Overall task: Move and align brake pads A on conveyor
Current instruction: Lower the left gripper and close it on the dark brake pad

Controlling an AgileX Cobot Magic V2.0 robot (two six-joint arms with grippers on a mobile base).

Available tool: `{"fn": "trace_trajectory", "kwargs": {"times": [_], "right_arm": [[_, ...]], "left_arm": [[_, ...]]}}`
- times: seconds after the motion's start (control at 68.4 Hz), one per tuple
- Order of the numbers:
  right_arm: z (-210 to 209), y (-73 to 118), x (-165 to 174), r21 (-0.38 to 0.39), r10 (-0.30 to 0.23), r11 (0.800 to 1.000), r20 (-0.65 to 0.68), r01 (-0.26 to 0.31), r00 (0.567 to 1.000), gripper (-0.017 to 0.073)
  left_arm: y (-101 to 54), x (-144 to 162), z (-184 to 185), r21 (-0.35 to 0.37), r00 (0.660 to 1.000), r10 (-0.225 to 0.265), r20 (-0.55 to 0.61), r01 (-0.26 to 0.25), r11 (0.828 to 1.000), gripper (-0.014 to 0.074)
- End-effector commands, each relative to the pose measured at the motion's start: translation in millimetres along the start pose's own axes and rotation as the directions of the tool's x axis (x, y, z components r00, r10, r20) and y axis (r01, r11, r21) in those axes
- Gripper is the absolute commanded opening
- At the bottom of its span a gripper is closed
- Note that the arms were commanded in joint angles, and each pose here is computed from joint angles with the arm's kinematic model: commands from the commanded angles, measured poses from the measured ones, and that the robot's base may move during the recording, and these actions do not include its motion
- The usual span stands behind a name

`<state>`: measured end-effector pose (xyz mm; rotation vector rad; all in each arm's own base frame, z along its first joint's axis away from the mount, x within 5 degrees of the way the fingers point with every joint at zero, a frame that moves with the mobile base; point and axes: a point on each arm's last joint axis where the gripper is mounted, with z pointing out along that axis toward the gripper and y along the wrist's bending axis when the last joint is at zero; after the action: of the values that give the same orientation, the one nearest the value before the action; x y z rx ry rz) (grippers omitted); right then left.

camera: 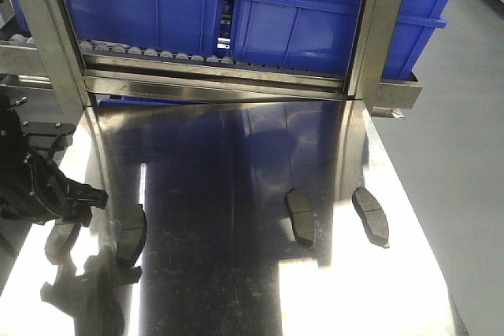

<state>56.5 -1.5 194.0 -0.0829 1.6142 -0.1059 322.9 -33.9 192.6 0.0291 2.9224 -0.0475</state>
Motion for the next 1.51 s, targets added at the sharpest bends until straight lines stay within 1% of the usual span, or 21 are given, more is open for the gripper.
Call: {"fn": "trace_trajectory", "kwargs": {"times": [0.0,0.132,0.176,0.366,0.571,0.702,0.775,0.892,0.907,1.009,1.331,1.492], "right_arm": [[0,0.1,-4,0.004,-0.012,1.0,0.067,0.011,0.998,-0.0008],[0,0.1,-4,0.004,-0.012,1.0,0.067,0.011,0.998,-0.0008],[0,0.1,-4,0.004,-0.012,1.0,0.067,0.011,0.998,-0.0008],[0,0.1,-4,0.004,-0.012,1.0,0.067,0.011,0.998,-0.0008],[0,0.1,-4,0.004,-0.012,1.0,0.067,0.011,0.998,-0.0008],[0,0.1,-4,0.004,-0.012,1.0,0.067,0.011,0.998,-0.0008],[0,0.1,-4,0.004,-0.012,1.0,0.067,0.011,0.998,-0.0008],[0,0.1,-4,0.004,-0.012,1.0,0.067,0.011,0.998,-0.0008],[0,0.1,-4,0.004,-0.012,1.0,0.067,0.011,0.998,-0.0008],[0,0.1,-4,0.004,-0.012,1.0,0.067,0.011,0.998,-0.0008],[0,0.1,-4,0.004,-0.012,1.0,0.067,0.011,0.998,-0.0008],[0,0.1,-4,0.004,-0.012,1.0,0.067,0.011,0.998,-0.0008]], "left_arm": [[-0.9,-9,-11,0.009,0.997,-0.034,0.067,0.033,0.999,0.0484],[-0.7,-10,-7,0.008,0.997,-0.056,0.062,0.056,0.998,0.0484],[-0.3,-10,-6,0.004,0.996,-0.058,0.064,0.058,0.998,0.0484],[2.0,-10,-7,-0.019,0.993,-0.096,0.07,0.098,0.995,0.0484],[2.0,-10,-7,-0.018,0.992,-0.102,0.069,0.104,0.994,0.0484],[10.6,-11,-7,-0.016,0.987,-0.149,0.067,0.15,0.989,0.0484],[15.3,-10,-7,-0.02,0.986,-0.158,0.057,0.159,0.987,0.0484],[15.9,-10,-7,-0.015,0.992,-0.113,0.051,0.114,0.993,0.0484],[15.9,-10,-7,-0.016,0.994,-0.1,0.05,0.101,0.995,0.0484],[13.4,-10,-7,0.01,0.996,-0.08,0.049,0.08,0.997,0.0484],[14.1,-12,-6,0.004,0.995,-0.071,0.071,0.071,0.997,0.0484],[14.4,-11,10,-0.001,0.998,-0.065,0.01,0.065,0.998,0.0484]]}}
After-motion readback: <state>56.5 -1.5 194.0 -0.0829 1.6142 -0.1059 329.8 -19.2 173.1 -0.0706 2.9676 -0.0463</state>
